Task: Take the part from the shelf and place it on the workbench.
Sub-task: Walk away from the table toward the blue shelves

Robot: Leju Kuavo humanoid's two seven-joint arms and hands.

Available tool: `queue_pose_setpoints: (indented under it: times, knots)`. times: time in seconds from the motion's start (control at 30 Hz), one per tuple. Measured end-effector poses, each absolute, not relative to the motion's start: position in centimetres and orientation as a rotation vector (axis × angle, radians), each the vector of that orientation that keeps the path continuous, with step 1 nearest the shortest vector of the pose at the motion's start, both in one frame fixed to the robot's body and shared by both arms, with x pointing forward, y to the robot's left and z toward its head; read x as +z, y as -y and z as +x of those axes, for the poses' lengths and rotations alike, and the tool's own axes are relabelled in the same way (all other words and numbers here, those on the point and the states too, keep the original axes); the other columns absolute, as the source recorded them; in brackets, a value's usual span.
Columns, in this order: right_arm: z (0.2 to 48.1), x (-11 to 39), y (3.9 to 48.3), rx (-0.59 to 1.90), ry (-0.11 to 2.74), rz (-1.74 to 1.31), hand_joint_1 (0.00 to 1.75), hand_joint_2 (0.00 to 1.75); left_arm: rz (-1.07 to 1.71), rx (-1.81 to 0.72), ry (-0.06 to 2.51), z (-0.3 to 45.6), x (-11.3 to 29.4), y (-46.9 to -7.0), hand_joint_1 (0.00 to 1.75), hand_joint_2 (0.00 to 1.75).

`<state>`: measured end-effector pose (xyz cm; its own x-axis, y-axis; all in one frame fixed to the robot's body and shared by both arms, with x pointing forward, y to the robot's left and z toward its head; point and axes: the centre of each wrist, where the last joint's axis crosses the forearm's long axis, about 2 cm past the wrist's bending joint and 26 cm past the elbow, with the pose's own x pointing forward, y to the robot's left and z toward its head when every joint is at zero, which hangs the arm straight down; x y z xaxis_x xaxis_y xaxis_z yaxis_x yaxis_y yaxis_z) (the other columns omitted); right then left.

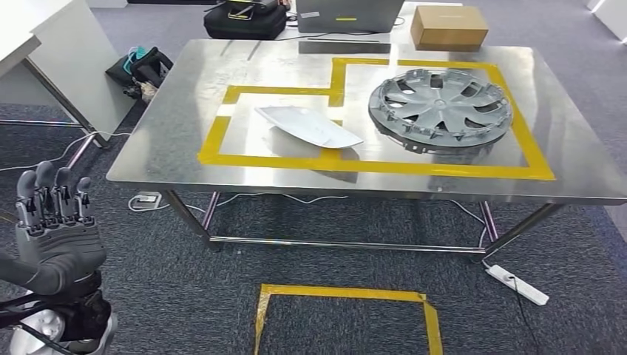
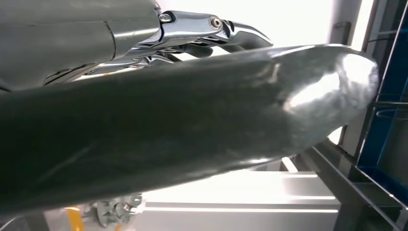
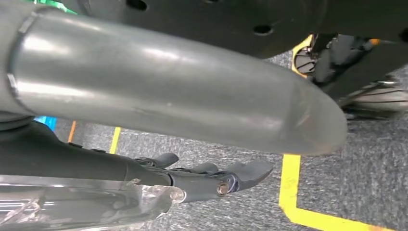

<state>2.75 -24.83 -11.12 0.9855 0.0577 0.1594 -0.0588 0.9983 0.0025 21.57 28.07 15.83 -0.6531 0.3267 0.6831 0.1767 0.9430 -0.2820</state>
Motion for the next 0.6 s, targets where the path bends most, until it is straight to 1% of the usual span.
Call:
queue_pose_setpoints:
  times: [0.6]
  knots:
    - [3.28, -11.05, 24.60, 0.052, 0.198, -0.006, 0.00, 0.00, -0.333, 0.222, 2.305, 22.19, 16.21, -28.18, 0.00, 0.00]
